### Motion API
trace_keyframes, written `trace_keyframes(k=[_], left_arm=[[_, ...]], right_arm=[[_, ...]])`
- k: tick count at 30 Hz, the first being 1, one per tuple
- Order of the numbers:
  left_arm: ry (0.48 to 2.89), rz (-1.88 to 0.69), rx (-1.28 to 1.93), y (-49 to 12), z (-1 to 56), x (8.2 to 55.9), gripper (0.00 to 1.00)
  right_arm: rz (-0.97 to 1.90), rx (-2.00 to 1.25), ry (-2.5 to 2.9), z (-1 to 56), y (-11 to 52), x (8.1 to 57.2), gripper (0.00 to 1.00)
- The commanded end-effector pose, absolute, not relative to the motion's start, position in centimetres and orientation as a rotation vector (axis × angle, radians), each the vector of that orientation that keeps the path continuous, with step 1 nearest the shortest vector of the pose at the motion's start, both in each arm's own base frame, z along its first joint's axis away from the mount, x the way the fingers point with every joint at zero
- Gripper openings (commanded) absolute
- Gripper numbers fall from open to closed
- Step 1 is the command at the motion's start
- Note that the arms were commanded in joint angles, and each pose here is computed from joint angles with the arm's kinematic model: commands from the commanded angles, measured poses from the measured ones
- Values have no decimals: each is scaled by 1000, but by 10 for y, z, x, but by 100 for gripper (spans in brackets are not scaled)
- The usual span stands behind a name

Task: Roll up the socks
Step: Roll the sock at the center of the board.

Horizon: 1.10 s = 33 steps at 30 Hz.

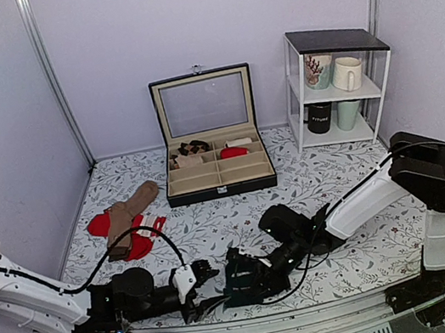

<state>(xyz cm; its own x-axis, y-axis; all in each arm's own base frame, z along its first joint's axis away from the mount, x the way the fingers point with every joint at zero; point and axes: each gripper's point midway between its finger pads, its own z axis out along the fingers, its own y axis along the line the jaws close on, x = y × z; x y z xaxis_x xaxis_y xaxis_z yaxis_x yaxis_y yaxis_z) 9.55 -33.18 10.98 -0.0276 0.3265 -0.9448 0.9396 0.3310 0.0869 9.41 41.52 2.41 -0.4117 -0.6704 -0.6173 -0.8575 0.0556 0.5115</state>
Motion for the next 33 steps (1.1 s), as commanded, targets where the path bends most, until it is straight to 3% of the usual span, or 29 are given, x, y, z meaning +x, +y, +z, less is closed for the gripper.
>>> trace_keyframes(k=[1,19,26,33], left_arm=[[1527,-671,1236,-336,95,97,61],[1539,-737,1349,-359,61,79,59],[1594,-766,1390,-359,42,71,49],[1650,-730,1380,-356,28,76,47]], right_arm=[[1311,-1561,2550,-31,372,64,23],[1355,-1504,2613,-33,369,67,23],[1354,-1488,2627,-34,369,69,23],[1350,-1487,2629,-36,369,70,23]])
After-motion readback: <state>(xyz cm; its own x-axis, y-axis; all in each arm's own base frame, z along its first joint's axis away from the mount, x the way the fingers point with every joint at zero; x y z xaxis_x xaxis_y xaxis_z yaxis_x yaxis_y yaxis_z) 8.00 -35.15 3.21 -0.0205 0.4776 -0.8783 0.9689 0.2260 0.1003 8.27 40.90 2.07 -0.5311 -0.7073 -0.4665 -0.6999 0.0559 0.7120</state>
